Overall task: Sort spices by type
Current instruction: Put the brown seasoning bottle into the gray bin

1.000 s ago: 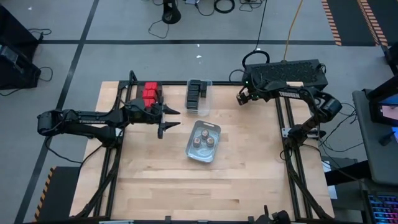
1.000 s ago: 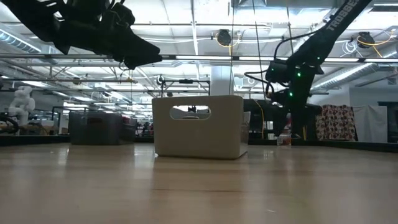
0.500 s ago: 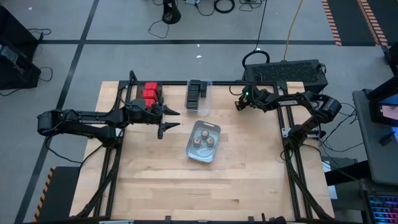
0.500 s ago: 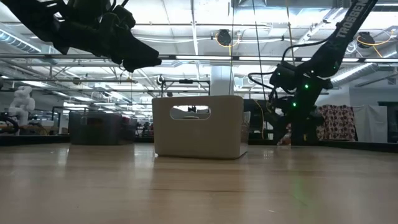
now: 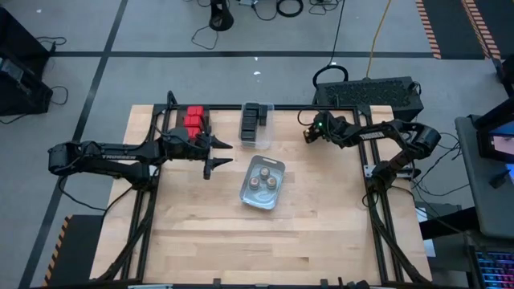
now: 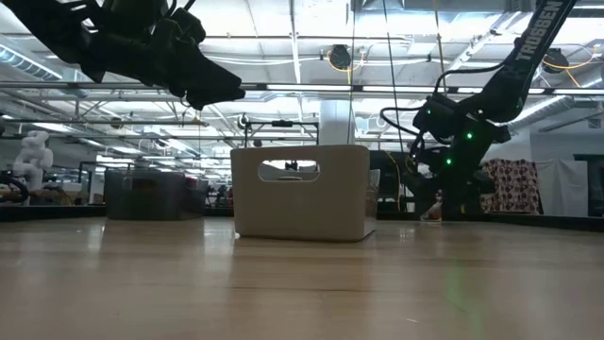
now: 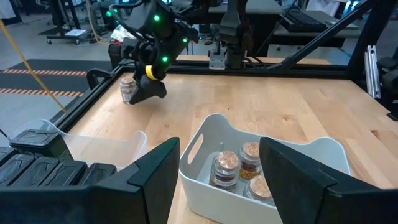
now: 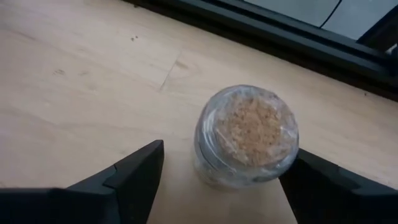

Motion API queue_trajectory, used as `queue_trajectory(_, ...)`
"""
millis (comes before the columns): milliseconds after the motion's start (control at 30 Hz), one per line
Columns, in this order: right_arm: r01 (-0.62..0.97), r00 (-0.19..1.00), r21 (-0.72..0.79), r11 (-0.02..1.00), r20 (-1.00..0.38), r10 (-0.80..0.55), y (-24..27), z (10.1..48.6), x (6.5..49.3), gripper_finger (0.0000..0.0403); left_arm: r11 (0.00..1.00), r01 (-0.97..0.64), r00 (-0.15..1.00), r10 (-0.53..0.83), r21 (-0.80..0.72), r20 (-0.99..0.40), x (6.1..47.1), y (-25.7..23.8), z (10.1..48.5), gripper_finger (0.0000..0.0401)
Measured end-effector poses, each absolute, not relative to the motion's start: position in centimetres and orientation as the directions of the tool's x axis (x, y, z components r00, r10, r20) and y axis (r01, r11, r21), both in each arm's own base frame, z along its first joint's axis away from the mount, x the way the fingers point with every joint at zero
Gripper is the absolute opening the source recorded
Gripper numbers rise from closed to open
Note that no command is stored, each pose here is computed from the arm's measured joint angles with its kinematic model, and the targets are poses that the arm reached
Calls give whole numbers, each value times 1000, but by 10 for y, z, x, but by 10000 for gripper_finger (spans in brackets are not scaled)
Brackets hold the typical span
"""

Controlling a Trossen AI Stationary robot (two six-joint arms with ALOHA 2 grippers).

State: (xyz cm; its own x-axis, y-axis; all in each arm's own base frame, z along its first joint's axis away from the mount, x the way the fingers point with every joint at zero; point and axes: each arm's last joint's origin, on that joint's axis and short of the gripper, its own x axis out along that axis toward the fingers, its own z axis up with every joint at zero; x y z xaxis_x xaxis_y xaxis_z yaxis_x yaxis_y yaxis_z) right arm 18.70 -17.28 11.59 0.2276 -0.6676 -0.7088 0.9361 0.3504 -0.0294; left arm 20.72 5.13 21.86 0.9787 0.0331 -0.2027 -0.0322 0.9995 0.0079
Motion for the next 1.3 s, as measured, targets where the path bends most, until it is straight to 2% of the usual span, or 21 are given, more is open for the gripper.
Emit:
queue_trajectory(200,941,207,-33,336,-729,-652,-173,107,187,243,999,-32,979,33,8,-202,207,51,219,227)
queue_trajectory(500,934,208,-69,352,-695,-688,-173,100,197,146,999,-31,979,32,8,-202,207,51,219,227)
queue_trajectory(667,914,230,-90,395,-688,-688,-167,103,201,145,1000,-28,979,29,8,-202,207,51,219,227)
queue_trajectory(1000,787,403,-20,616,-740,-539,-132,113,217,144,1000,12,980,-11,3,-201,208,48,219,227)
queue_trajectory(1300,510,613,143,848,-753,-241,-82,141,226,146,995,101,980,-97,15,-172,215,33,219,226)
